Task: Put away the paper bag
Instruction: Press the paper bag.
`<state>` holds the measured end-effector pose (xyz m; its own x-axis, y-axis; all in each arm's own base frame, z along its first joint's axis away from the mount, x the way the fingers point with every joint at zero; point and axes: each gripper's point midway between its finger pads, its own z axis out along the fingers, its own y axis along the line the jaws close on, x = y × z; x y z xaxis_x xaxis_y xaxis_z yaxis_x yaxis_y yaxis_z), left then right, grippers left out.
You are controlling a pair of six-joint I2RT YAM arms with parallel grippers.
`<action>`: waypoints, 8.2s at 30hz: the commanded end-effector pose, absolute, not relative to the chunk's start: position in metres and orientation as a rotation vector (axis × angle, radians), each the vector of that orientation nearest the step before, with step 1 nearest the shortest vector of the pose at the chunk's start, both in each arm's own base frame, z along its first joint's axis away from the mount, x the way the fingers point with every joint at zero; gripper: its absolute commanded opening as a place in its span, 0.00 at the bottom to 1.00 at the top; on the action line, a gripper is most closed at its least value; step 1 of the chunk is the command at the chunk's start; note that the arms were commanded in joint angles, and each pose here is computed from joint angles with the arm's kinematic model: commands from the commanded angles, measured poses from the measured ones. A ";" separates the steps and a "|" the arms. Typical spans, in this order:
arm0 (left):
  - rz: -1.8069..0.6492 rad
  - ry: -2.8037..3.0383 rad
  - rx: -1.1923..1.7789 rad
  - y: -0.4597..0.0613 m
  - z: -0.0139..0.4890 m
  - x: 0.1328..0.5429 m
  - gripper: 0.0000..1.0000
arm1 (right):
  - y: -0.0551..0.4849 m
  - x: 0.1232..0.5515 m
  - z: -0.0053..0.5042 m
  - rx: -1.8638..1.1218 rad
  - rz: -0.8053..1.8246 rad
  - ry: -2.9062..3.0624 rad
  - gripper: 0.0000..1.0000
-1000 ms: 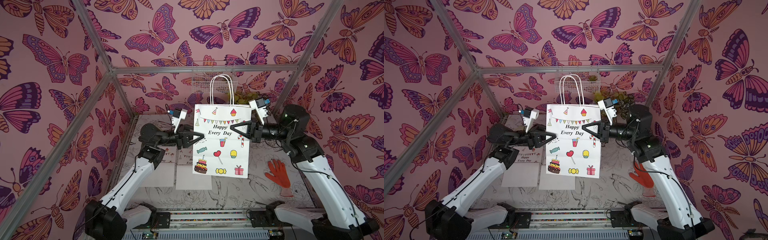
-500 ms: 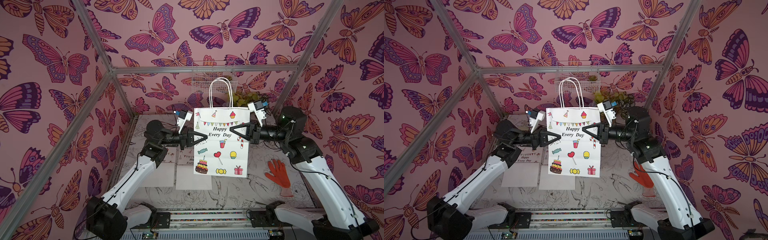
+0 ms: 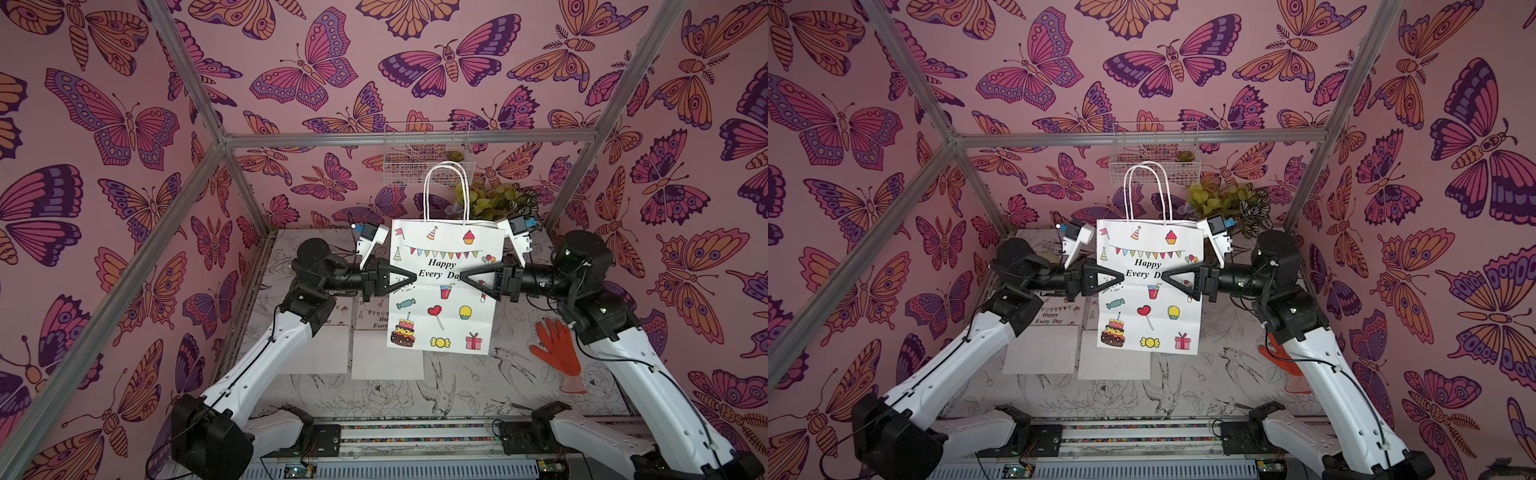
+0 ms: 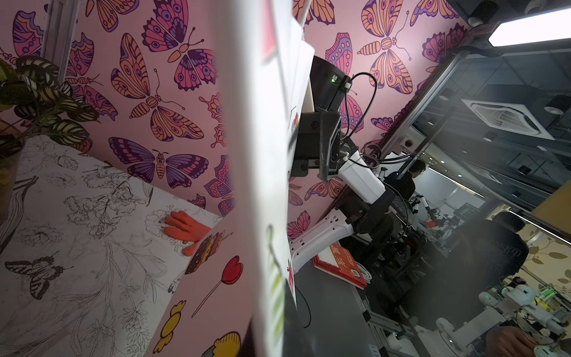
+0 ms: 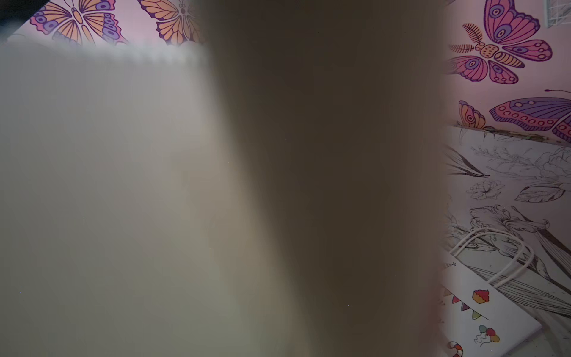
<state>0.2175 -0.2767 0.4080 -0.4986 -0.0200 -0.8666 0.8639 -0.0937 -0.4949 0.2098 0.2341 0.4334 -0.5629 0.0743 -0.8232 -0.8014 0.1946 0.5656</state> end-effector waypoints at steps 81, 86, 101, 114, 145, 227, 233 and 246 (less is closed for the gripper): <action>-1.610 1.345 1.108 -0.269 0.433 0.176 0.00 | 0.229 0.174 0.431 -0.783 1.549 1.691 0.70; -1.609 1.351 1.100 -0.269 0.432 0.178 0.00 | 0.229 0.172 0.425 -0.781 1.559 1.702 0.49; -1.605 1.350 1.102 -0.267 0.432 0.177 0.38 | 0.227 0.167 0.425 -0.794 1.519 1.717 0.00; -1.355 1.209 0.927 -0.241 0.468 0.171 0.38 | 0.224 0.150 0.406 -0.843 1.524 1.783 0.00; -1.352 1.284 0.890 -0.247 0.455 0.193 0.68 | 0.227 0.152 0.393 -0.846 1.527 1.829 0.00; -1.564 1.357 1.048 -0.266 0.435 0.181 0.12 | 0.228 0.158 0.445 -0.854 1.570 1.681 0.00; -1.557 1.361 1.050 -0.265 0.434 0.181 0.00 | 0.226 0.155 0.447 -0.857 1.550 1.669 0.04; -1.542 1.388 1.046 -0.267 0.427 0.186 0.00 | 0.218 0.160 0.455 -0.857 1.487 1.632 0.39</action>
<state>0.1835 -0.2682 0.4189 -0.3768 -0.0145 -0.9262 0.9224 -0.0973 -0.3737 0.1695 0.2225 0.4398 -0.5451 0.0024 -0.8384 -0.8326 0.1154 0.5417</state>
